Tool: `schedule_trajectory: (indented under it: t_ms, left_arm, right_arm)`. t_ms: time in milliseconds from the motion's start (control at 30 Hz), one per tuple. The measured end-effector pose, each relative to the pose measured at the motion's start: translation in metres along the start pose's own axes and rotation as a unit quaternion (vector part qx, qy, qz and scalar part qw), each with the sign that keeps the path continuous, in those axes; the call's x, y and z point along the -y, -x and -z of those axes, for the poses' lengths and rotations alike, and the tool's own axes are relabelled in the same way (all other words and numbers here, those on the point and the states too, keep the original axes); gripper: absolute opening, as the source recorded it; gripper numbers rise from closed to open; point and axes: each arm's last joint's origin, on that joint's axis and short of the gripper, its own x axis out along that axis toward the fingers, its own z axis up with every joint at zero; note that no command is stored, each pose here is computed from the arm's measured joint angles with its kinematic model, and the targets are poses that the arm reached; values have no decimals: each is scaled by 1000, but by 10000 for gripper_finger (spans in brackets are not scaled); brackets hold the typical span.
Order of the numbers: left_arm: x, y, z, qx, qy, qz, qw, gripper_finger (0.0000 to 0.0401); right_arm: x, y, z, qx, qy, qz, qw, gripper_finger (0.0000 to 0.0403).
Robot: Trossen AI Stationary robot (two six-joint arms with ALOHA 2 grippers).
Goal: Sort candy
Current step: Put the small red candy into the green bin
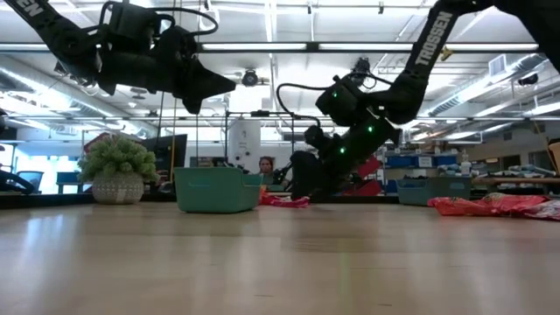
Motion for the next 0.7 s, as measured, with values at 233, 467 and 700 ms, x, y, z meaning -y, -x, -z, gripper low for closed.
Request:
schedule_trajectory:
  t_ms: [233, 467, 700]
  left_arm:
    - [0, 0, 1, -6, 1, -1, 1000, 0]
    - [0, 0, 2, -9, 1, -2, 1000, 0]
    - [0, 0, 1, -6, 3, -2, 1000, 0]
  right_arm:
    - [4, -8, 5, -3, -9, 4, 1000, 241]
    - [1, -7, 5, -4, -4, -17, 1000, 137]
    - [-12, -1, 3, -3, 22, -66, 998, 16]
